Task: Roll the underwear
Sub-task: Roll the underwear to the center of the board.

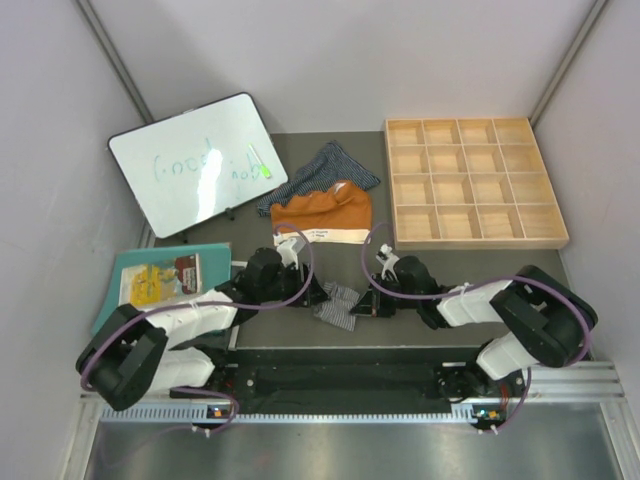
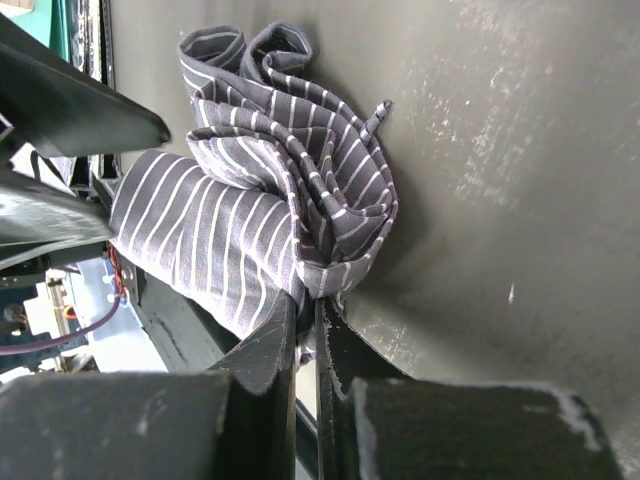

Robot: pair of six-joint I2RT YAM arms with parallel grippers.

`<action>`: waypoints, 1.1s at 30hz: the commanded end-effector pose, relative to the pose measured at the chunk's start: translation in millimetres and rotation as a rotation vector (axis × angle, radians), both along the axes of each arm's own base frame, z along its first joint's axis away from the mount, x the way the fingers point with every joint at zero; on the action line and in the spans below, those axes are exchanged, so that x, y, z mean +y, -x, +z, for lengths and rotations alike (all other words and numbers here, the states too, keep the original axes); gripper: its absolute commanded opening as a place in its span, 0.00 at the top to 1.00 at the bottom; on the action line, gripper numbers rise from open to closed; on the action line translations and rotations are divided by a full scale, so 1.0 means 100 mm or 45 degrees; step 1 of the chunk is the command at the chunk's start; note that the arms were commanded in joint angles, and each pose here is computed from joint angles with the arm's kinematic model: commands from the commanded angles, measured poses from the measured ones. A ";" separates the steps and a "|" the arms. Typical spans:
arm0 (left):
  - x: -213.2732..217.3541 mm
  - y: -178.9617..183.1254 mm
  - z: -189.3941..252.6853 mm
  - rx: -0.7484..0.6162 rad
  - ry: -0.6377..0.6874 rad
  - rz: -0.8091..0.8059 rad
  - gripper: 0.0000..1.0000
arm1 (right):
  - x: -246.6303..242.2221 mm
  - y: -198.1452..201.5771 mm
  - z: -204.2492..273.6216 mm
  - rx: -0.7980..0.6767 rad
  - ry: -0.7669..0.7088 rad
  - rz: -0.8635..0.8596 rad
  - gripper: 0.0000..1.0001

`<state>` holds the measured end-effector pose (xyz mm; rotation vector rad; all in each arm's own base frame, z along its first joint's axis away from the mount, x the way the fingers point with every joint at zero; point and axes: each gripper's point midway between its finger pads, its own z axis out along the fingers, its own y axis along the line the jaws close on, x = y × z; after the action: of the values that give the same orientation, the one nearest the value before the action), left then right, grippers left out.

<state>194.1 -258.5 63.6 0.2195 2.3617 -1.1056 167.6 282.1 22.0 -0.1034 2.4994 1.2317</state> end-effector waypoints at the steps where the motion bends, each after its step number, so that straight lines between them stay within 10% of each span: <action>1: 0.04 -0.03 0.10 -0.003 0.001 0.065 0.41 | -0.14 0.04 -0.27 0.049 0.152 -0.040 1.00; 11: -0.02 0.07 -0.06 0.112 0.065 0.059 0.34 | -0.15 0.04 -0.28 0.049 0.152 -0.037 1.00; 21: -0.09 0.15 -0.30 0.223 0.110 0.051 0.65 | -0.09 0.02 -0.21 0.024 0.126 -0.012 1.00; 26: -0.13 0.14 -0.32 0.237 0.102 0.018 1.00 | -0.13 -0.09 -0.04 -0.070 0.196 0.011 0.73; 33: -0.09 0.16 -0.31 0.179 0.008 -0.072 1.00 | -0.33 -0.40 0.41 -0.328 0.351 0.031 0.26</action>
<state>183.5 -268.7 33.4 0.0883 2.4698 -1.2263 187.2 267.5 45.7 -0.2252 2.4902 0.9891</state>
